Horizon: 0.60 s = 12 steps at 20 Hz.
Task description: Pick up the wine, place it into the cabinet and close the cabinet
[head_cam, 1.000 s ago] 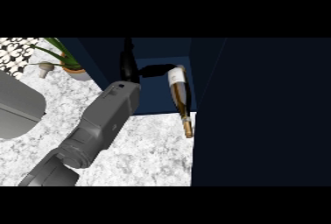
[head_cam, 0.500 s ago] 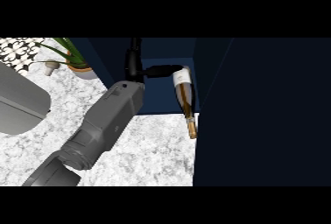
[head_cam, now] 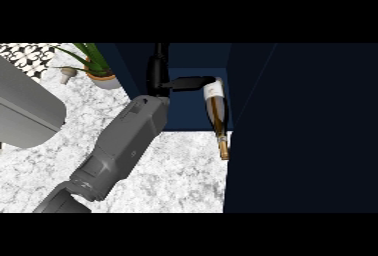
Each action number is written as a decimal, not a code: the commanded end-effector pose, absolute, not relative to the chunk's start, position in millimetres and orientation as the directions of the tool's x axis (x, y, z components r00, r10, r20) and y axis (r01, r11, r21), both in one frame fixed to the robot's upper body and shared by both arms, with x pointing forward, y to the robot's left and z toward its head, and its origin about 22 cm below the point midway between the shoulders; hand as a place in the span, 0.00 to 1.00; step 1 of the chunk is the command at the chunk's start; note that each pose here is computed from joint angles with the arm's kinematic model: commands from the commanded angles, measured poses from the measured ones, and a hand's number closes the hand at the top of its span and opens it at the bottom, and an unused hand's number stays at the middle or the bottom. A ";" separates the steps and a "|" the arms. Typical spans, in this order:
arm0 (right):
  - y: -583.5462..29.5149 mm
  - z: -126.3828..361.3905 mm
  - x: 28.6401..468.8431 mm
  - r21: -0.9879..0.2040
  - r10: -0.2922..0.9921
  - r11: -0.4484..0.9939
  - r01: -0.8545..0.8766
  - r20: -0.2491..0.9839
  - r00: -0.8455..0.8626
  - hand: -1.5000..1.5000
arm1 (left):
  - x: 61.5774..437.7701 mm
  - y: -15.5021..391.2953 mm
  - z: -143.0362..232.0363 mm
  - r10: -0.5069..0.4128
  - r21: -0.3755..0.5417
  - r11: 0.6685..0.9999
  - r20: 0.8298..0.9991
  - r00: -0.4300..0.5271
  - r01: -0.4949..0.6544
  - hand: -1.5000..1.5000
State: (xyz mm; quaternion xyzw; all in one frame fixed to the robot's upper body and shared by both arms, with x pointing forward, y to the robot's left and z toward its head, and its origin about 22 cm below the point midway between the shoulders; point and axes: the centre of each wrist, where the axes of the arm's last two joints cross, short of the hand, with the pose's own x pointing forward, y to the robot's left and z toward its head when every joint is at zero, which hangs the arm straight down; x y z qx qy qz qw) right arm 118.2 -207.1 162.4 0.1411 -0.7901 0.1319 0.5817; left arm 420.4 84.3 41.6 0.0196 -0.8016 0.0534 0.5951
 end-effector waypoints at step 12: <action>-215.1 193.5 82.1 -0.034 -0.108 0.924 -0.382 0.932 -0.345 0.00 | 351.5 86.5 25.3 0.182 -0.181 0.983 0.936 -0.301 0.031 0.00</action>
